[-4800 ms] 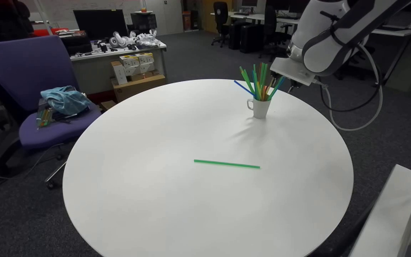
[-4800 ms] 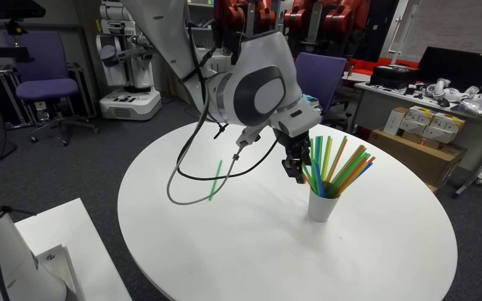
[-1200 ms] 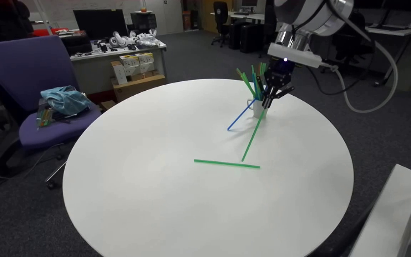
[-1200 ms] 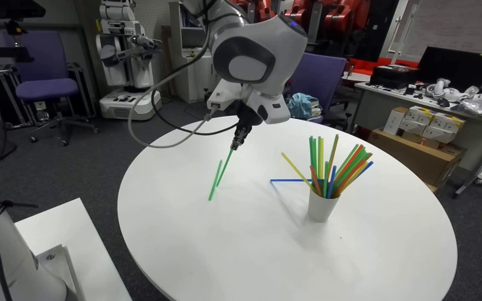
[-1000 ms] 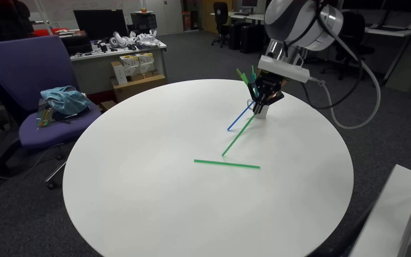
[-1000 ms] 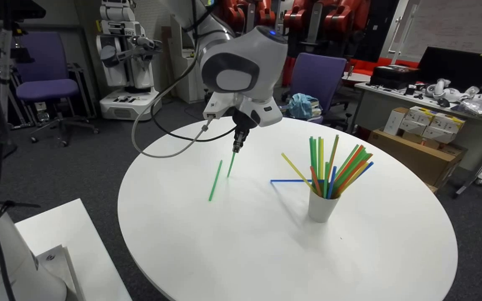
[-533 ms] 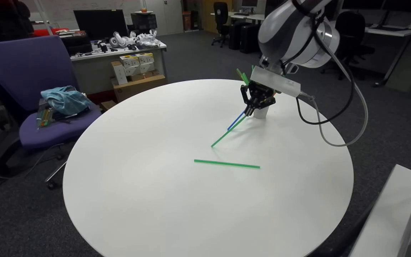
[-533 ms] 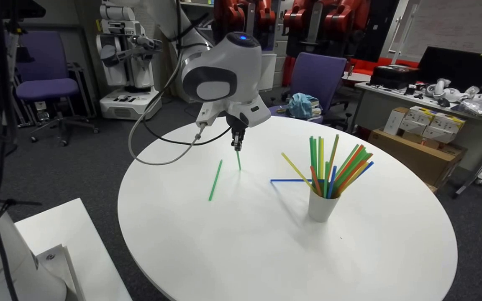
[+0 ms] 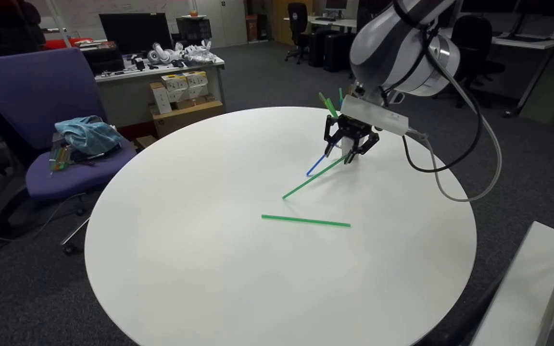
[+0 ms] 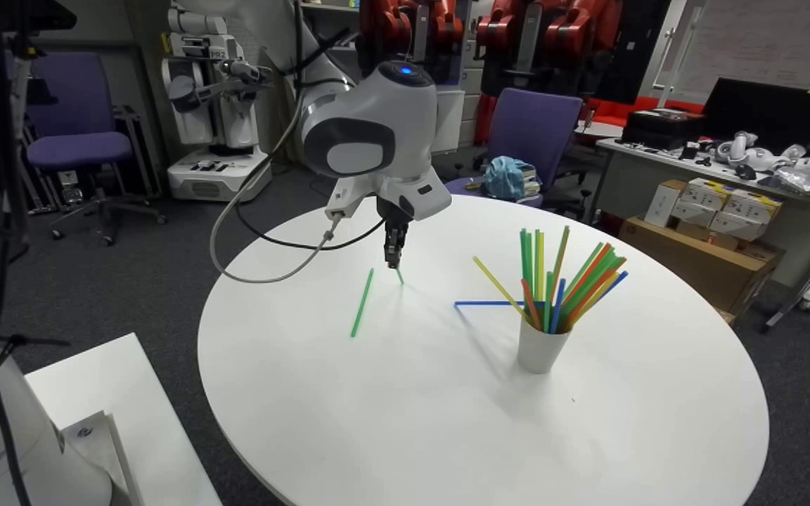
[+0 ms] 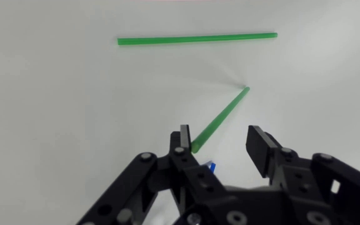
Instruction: Remove two straws from the cup and place them close to each other on the table
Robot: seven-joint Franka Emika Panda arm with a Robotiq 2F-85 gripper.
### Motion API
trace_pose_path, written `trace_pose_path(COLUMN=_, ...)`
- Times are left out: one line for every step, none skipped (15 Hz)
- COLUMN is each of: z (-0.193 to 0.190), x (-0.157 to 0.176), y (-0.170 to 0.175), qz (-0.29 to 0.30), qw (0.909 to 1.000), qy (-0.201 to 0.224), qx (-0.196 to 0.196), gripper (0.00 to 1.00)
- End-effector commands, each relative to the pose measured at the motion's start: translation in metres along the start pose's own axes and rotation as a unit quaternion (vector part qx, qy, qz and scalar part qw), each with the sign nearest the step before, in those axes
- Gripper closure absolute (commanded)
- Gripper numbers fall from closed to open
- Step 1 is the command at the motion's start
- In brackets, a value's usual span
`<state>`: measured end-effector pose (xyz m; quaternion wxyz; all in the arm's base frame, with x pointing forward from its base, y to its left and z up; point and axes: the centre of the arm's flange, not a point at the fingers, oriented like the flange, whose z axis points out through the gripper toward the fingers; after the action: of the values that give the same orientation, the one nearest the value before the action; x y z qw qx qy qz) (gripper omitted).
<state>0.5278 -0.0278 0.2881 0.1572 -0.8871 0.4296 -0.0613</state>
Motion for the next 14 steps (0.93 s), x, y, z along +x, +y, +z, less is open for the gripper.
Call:
trace_pose_path(z=-0.008, x=0.0, y=0.008, qz=-0.02, qw=0.9998, qy=0.008, qx=-0.002, gripper=0.13)
trace_pose_path(z=-0.01, x=0.001, y=0.009, qz=-0.027, qw=0.9995, qy=0.011, qx=-0.009, gripper=0.06)
trace_pose_path(z=-0.013, x=0.002, y=0.011, qz=-0.038, qw=0.9988, qy=0.023, qx=-0.019, gripper=0.01)
trace_pose_path(z=-0.015, x=0.003, y=0.012, qz=-0.052, qw=0.9975, qy=0.034, qx=-0.034, gripper=0.0)
trace_pose_path(z=-0.019, x=0.005, y=0.016, qz=-0.071, qw=0.9946, qy=0.049, qx=-0.057, gripper=0.0)
trace_pose_path(z=-0.022, x=0.008, y=0.02, qz=-0.089, qw=0.9912, qy=0.06, qx=-0.078, gripper=0.0)
trace_pose_path(z=-0.024, x=0.012, y=0.024, qz=-0.105, qw=0.987, qy=0.066, qx=-0.102, gripper=0.0)
trace_pose_path(z=-0.026, x=0.016, y=0.029, qz=-0.12, qw=0.9825, qy=0.068, qx=-0.125, gripper=0.0)
trace_pose_path(z=-0.027, x=0.022, y=0.033, qz=-0.129, qw=0.9777, qy=0.074, qx=-0.148, gripper=0.0)
trace_pose_path(z=-0.028, x=0.026, y=0.037, qz=-0.132, qw=0.9729, qy=0.088, qx=-0.169, gripper=0.0)
trace_pose_path(z=-0.029, x=0.031, y=0.04, qz=-0.133, qw=0.9669, qy=0.113, qx=-0.186, gripper=0.0)
trace_pose_path(z=-0.031, x=0.037, y=0.044, qz=-0.137, qw=0.9598, qy=0.136, qx=-0.204, gripper=0.0)
trace_pose_path(z=-0.034, x=0.04, y=0.046, qz=-0.138, qw=0.9566, qy=0.148, qx=-0.21, gripper=0.0)
trace_pose_path(z=-0.036, x=0.042, y=0.047, qz=-0.135, qw=0.9546, qy=0.161, qx=-0.211, gripper=0.0)
